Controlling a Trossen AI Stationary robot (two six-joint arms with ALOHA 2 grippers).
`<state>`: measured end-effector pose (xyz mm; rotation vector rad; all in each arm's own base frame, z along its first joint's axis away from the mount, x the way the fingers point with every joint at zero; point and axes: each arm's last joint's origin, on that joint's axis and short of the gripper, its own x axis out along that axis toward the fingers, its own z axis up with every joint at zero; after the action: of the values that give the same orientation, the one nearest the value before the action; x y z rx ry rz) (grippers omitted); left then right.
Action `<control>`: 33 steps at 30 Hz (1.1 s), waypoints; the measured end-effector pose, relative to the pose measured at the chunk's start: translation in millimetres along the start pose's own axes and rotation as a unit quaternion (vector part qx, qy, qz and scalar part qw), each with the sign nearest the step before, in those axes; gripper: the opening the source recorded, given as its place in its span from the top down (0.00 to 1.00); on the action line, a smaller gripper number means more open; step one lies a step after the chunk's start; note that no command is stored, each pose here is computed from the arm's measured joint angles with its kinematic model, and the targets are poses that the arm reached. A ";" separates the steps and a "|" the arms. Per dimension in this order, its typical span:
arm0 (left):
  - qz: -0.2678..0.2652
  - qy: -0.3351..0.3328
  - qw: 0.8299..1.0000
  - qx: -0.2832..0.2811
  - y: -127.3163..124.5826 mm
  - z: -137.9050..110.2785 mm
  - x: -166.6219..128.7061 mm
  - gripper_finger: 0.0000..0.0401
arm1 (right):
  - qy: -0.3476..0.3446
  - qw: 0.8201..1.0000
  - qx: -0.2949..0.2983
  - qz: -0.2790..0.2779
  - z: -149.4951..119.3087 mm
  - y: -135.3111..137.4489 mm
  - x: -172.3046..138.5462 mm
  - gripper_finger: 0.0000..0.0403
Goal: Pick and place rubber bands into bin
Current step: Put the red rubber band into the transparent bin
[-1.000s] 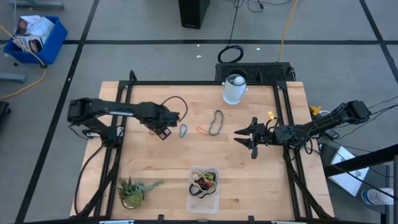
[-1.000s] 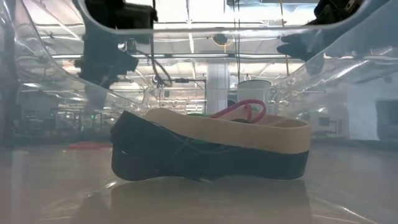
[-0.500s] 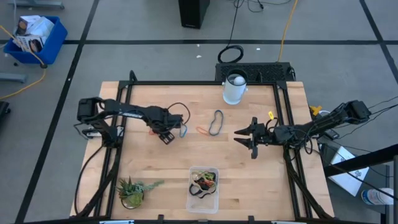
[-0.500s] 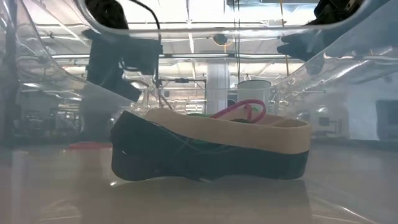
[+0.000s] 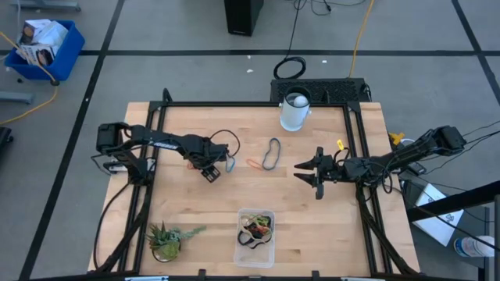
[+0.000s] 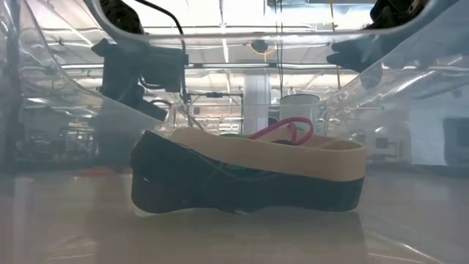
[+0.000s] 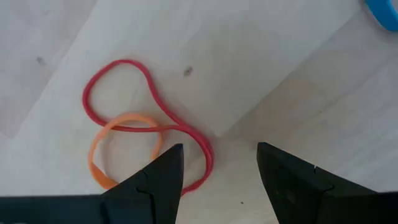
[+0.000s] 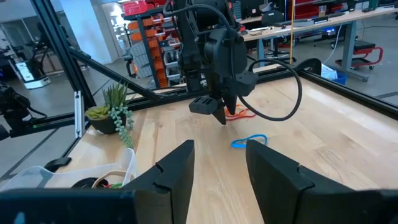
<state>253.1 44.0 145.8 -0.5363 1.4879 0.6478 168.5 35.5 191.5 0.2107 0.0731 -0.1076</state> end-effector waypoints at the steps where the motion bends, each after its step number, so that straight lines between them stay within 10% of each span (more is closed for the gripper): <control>1: -0.006 0.001 1.000 0.003 -0.3 0.4 0.1 0.47 | 0.000 1.000 0.000 0.000 0.0 0.0 0.0 0.65; 25: -0.012 0.001 1.000 -0.021 10.4 5.3 10.6 0.96 | 0.000 1.000 0.001 0.000 0.1 0.0 0.0 0.65; 33: -0.026 -0.002 1.000 0.005 10.9 3.3 4.1 0.99 | 0.000 1.000 0.002 0.000 0.1 0.0 0.0 0.65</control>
<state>248.0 54.4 142.6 -0.5648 1.4683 0.5998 168.5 35.6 191.6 0.2140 0.0724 -0.1069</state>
